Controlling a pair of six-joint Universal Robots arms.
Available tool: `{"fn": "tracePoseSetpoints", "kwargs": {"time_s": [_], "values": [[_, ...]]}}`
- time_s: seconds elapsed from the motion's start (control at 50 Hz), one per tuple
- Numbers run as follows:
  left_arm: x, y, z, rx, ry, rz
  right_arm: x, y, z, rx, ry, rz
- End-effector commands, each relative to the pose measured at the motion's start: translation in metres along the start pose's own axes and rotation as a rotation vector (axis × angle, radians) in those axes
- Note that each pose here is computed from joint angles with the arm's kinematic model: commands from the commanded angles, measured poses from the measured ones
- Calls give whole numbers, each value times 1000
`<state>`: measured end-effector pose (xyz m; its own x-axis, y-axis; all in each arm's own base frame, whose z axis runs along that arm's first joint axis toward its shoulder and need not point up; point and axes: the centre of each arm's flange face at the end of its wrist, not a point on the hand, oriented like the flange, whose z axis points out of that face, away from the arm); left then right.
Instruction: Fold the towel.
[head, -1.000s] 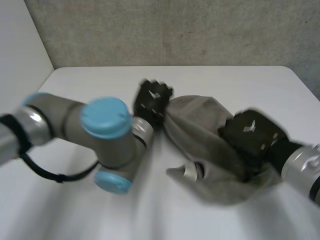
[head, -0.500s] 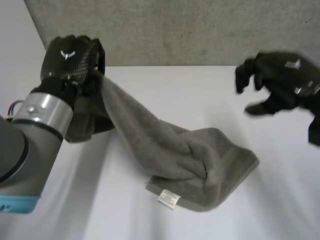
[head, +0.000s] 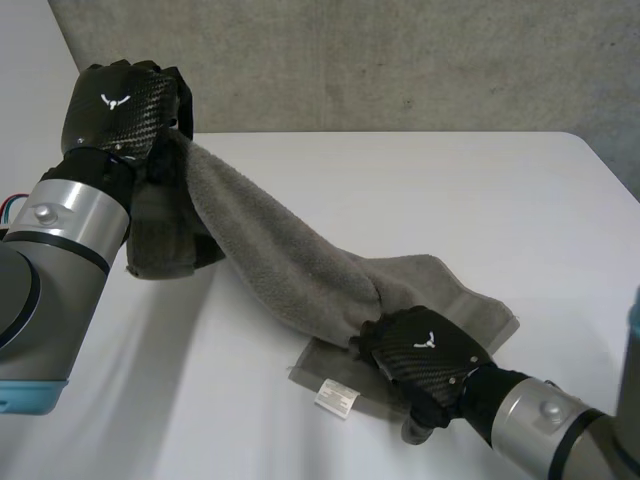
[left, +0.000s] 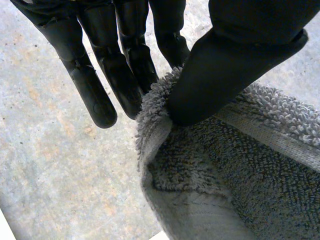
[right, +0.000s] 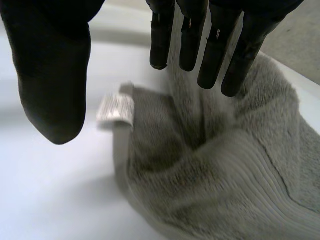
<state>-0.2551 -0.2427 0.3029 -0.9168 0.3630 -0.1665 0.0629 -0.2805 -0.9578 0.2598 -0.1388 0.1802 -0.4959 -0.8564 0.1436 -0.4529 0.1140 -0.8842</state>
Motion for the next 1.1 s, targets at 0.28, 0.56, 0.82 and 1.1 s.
{"fn": "tracePoseSetpoints", "kwargs": {"time_s": [0.28,0.56,0.82,1.1], "values": [[-7,9,10,7,-29,5,29,33,37,-63,176,-392],[-21,12,13,2,-66,18,122,-94,-2,251,376,-483],[-22,43,1,-108,-66,24,226,-71,-24,231,349,173],[-1,95,-8,-274,3,26,206,-16,-1,-50,209,276]]}}
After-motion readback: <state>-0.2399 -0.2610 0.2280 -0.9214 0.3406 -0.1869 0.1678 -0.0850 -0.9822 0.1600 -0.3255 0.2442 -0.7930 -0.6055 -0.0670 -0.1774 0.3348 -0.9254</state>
